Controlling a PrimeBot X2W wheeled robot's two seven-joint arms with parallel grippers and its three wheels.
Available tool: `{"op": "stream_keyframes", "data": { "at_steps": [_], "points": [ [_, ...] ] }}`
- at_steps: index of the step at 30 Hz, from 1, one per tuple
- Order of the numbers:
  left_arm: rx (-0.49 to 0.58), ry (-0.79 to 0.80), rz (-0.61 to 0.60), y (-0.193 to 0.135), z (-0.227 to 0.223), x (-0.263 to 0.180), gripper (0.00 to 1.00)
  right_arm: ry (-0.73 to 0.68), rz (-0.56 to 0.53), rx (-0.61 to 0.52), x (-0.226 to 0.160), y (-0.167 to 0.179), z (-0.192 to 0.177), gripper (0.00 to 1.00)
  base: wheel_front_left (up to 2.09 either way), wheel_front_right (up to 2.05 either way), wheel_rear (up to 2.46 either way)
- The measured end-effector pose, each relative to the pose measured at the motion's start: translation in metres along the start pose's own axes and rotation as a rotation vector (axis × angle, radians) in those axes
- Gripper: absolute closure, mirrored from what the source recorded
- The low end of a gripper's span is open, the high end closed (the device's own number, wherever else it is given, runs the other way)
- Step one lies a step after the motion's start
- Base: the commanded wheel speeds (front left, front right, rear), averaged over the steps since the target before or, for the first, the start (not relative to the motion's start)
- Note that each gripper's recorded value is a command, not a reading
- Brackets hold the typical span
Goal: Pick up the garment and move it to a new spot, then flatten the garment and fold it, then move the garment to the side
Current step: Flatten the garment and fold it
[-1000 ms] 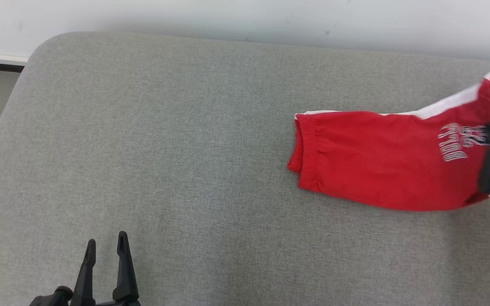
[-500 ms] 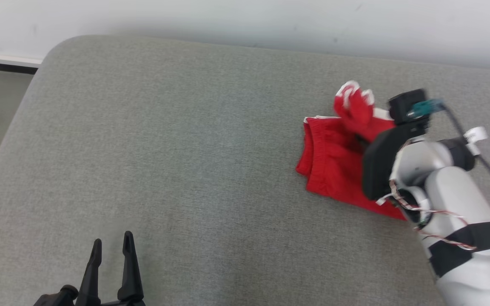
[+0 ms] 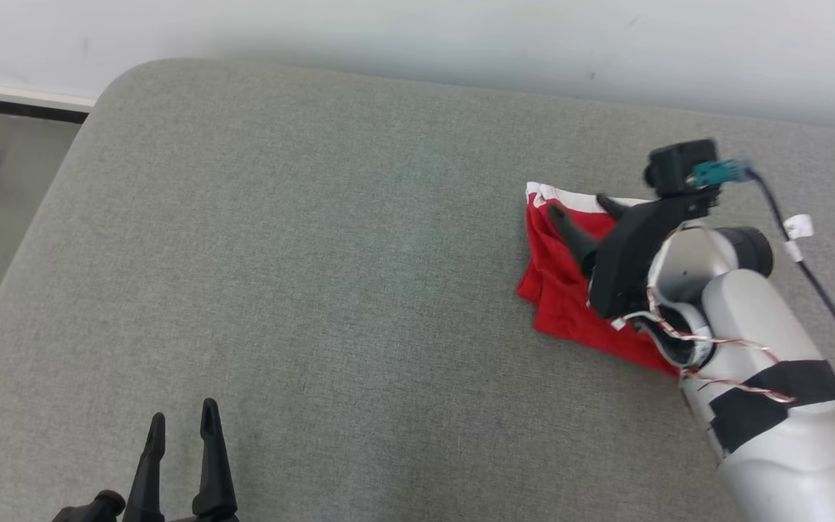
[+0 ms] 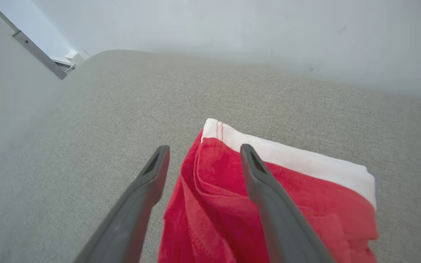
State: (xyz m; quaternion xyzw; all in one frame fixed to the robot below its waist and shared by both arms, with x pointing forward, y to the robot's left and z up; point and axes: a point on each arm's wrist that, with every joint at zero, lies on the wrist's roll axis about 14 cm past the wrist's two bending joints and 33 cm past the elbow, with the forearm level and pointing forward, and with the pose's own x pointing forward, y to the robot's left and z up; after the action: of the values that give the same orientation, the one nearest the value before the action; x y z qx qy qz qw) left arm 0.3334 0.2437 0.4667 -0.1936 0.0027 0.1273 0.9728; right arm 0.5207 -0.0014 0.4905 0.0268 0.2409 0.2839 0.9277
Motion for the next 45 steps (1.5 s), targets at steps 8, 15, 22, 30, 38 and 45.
{"op": "stream_keyframes", "data": {
  "at_steps": [8, 15, 22, 30, 38, 45],
  "points": [
    [-0.009, -0.006, -0.036, -0.012, 0.001, -0.001, 0.00, -0.154, -0.229, 0.026, -0.049, -0.093, 0.027, 0.00, 0.00, 0.00, 0.00],
    [-0.015, -0.008, -0.061, -0.019, 0.002, -0.005, 0.00, -0.004, -0.411, -0.098, -0.084, -0.151, -0.041, 1.00, 0.00, 0.00, 0.00],
    [-0.008, -0.010, -0.053, -0.016, 0.002, -0.006, 0.00, 0.045, -0.316, -0.086, -0.070, -0.116, -0.081, 1.00, 0.00, 0.00, 0.00],
    [0.000, -0.008, -0.050, -0.012, 0.002, -0.008, 0.00, 0.026, -0.166, -0.124, -0.054, -0.059, -0.082, 1.00, 0.00, 0.00, 0.00],
    [0.005, -0.012, -0.060, -0.014, 0.003, -0.009, 0.00, 0.029, 0.016, -0.188, -0.052, 0.008, -0.091, 1.00, 0.00, 0.00, 0.00],
    [0.004, -0.011, -0.071, -0.019, 0.003, -0.006, 0.00, 0.058, 0.128, -0.186, -0.052, 0.050, -0.105, 1.00, 0.00, 0.00, 0.00]
  ]
}}
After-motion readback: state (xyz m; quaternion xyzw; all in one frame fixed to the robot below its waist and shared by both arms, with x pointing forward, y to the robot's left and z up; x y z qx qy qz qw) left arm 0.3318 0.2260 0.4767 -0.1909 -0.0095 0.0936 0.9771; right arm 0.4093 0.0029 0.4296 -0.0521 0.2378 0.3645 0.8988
